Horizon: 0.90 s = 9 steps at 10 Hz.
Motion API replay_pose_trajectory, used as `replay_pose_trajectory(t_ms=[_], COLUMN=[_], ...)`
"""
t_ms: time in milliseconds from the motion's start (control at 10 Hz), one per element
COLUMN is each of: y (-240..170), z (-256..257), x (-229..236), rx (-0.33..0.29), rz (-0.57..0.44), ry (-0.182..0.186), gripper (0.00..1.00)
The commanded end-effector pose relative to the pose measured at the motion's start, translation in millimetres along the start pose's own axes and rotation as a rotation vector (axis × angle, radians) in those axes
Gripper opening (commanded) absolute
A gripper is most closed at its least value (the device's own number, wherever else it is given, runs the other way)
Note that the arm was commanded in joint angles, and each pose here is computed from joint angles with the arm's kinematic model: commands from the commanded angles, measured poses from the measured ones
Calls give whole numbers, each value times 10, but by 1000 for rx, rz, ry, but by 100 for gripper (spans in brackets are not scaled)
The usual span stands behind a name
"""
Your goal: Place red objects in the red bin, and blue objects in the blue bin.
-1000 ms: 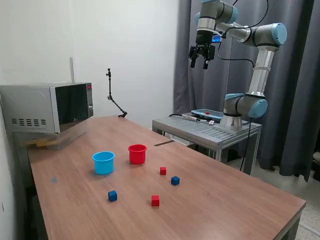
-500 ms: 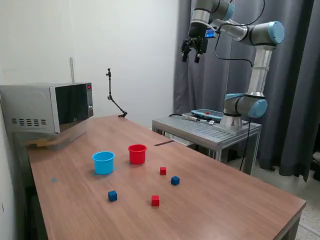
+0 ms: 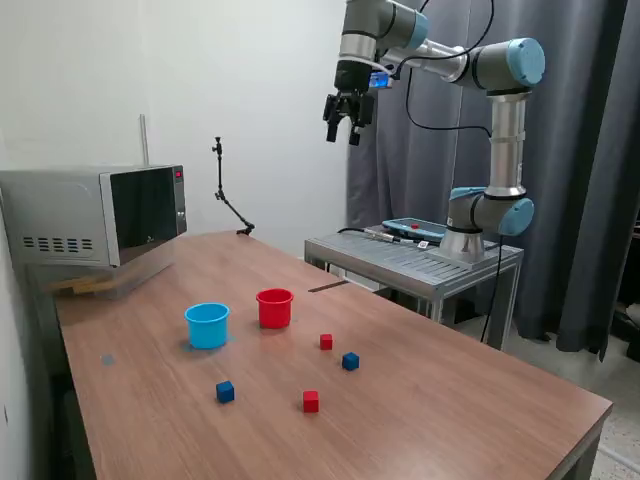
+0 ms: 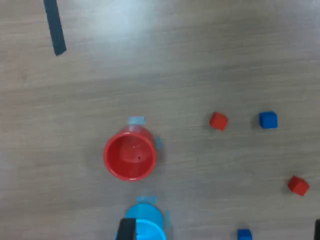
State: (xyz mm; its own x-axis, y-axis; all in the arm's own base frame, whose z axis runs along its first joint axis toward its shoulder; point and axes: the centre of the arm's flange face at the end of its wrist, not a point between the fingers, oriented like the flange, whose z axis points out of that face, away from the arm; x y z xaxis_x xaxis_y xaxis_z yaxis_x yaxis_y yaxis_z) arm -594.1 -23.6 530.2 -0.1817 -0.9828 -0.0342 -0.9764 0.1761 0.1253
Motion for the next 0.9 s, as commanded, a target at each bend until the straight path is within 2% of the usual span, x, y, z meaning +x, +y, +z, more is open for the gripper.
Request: replay_pose_trajectory(t_ms=[0, 100, 200, 300, 600, 800], y=[350, 533, 661, 741, 852, 784], z=[387, 632, 740, 837, 1350, 1656], x=[15, 23, 61, 111, 253, 673], rx=[47, 75, 80, 86, 158, 204], rz=[6, 3, 3, 4, -11, -72], ry=[5, 5, 29, 77, 87, 88], gripper=[100, 100, 100, 100, 100, 100])
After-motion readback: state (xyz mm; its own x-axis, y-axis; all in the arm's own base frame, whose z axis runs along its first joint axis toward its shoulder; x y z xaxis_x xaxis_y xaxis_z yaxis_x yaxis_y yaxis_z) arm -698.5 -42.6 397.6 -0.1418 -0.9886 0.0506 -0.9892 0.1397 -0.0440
